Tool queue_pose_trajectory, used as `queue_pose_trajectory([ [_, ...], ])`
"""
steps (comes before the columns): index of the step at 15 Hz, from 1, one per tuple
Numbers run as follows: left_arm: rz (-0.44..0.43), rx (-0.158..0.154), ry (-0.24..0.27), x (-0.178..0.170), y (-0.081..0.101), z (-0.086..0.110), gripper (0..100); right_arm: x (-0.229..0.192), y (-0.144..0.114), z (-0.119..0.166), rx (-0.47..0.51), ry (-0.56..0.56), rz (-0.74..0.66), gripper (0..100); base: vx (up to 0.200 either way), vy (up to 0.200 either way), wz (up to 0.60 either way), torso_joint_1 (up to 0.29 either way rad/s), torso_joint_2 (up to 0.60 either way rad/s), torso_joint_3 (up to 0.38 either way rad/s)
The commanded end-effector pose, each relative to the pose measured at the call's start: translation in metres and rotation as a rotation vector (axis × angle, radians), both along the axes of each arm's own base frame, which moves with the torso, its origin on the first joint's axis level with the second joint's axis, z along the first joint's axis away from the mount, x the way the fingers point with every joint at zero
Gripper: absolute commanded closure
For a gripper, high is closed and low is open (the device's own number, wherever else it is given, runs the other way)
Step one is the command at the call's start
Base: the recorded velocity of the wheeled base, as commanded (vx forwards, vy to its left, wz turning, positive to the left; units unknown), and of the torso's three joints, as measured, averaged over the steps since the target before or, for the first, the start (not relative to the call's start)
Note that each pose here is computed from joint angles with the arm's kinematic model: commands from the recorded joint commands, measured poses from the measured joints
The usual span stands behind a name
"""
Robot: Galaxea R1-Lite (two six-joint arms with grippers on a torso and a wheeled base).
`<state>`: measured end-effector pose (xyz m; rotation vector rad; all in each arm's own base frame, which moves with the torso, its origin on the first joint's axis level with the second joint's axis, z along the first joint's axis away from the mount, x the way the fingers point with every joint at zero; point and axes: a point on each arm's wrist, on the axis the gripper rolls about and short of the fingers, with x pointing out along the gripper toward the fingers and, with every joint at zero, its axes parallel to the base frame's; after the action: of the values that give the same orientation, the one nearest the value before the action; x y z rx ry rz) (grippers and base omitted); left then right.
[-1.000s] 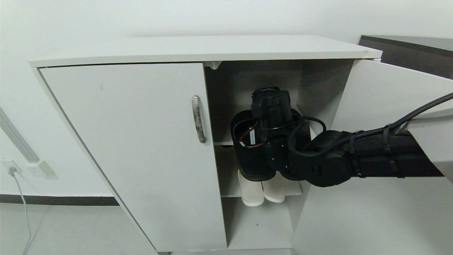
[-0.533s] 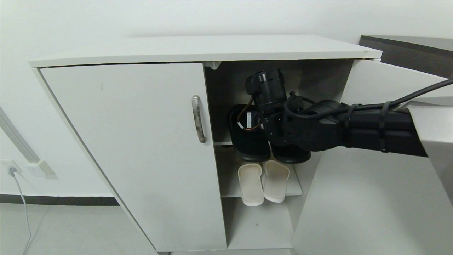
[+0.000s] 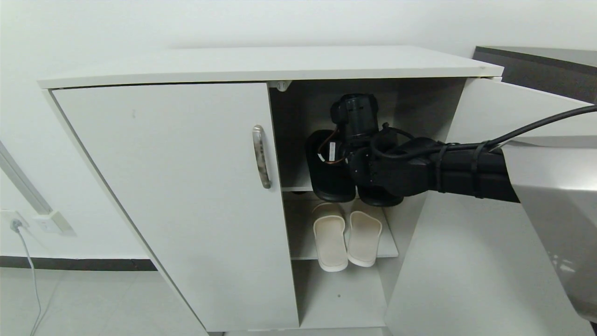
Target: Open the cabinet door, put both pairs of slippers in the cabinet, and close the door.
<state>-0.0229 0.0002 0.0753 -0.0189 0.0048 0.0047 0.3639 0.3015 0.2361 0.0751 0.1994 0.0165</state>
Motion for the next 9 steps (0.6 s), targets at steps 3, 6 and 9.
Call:
queue_pose_trajectory([
  [3,0.001,-0.001,0.001,0.000,0.000,0.000,100,0.007,0.001,-0.007,-0.028,-0.017,-0.021,100,0.000,0.000,0.00,0.000,0.00,0.000],
  [6,0.001,-0.001,0.001,0.000,0.000,0.000,100,0.008,0.002,-0.010,-0.048,-0.016,-0.036,100,0.000,0.000,0.00,0.000,0.00,0.000],
  [9,0.003,-0.004,0.001,0.000,0.000,0.000,100,0.012,0.001,-0.016,-0.057,-0.008,-0.040,100,0.000,0.000,0.00,0.000,0.00,0.000],
])
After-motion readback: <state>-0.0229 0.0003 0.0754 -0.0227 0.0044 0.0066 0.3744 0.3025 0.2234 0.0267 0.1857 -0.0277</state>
